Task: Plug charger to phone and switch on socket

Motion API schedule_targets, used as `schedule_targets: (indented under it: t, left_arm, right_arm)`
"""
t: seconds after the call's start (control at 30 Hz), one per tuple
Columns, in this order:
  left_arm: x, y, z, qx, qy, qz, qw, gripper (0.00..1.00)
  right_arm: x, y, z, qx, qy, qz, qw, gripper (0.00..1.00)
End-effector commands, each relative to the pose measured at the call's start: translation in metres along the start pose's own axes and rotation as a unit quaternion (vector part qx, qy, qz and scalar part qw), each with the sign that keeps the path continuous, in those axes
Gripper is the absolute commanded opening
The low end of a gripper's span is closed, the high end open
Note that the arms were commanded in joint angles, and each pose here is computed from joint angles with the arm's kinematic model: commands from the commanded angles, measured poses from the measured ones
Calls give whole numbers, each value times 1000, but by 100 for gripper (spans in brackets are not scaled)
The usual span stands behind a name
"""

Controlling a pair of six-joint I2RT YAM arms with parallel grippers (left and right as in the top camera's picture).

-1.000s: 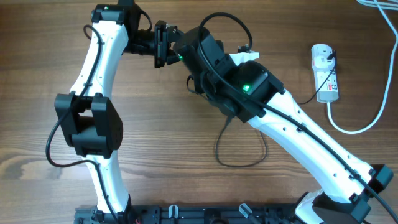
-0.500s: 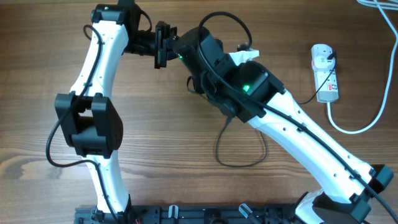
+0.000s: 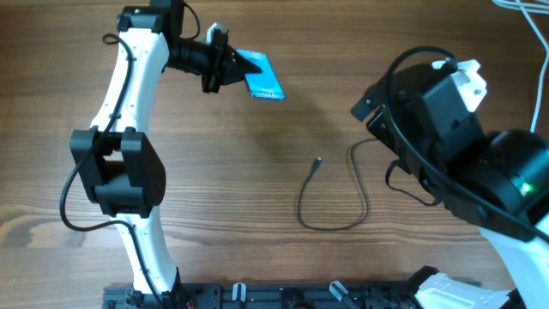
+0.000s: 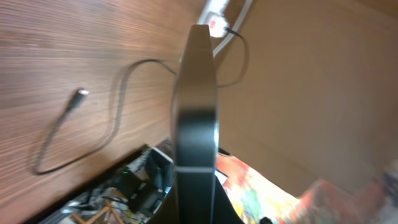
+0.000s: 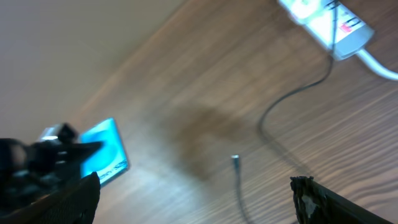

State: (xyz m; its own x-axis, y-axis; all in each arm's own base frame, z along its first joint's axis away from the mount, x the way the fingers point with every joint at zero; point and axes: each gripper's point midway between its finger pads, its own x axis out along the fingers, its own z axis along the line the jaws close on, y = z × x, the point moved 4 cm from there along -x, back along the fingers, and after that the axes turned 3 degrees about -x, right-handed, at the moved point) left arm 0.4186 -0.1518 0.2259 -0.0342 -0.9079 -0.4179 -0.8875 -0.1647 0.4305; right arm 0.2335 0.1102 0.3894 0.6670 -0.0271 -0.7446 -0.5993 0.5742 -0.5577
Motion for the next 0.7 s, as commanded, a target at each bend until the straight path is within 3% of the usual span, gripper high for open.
schedule_targets:
  t: [0.0,0.17,0.3,0.43,0.53,0.67]
  left_arm:
    - [-9,8,0,23,-28,-22,999,4]
    - [-7,12,2,17,-35,-14,999,4]
    - [-7,10,5,52,-48,-20,997,4]
    - [-7,9,7,93,-56,-22,994,4]
    - [-8,6,10,104,-68,-30,992,4]
    - [-10,1,18,104,-102,-47,988,4]
  right_arm:
    - [23,15,-13,-58,64,22,996,100]
    - [66,57,-28,-87,126,97,983,100]
    - [77,65,-31,-91,132,108,981,100]
    - [94,72,-28,-93,122,105,983,100]
    - [115,86,-17,-145,70,148,976,100]
    - [141,88,-24,-137,38,193,971,100]
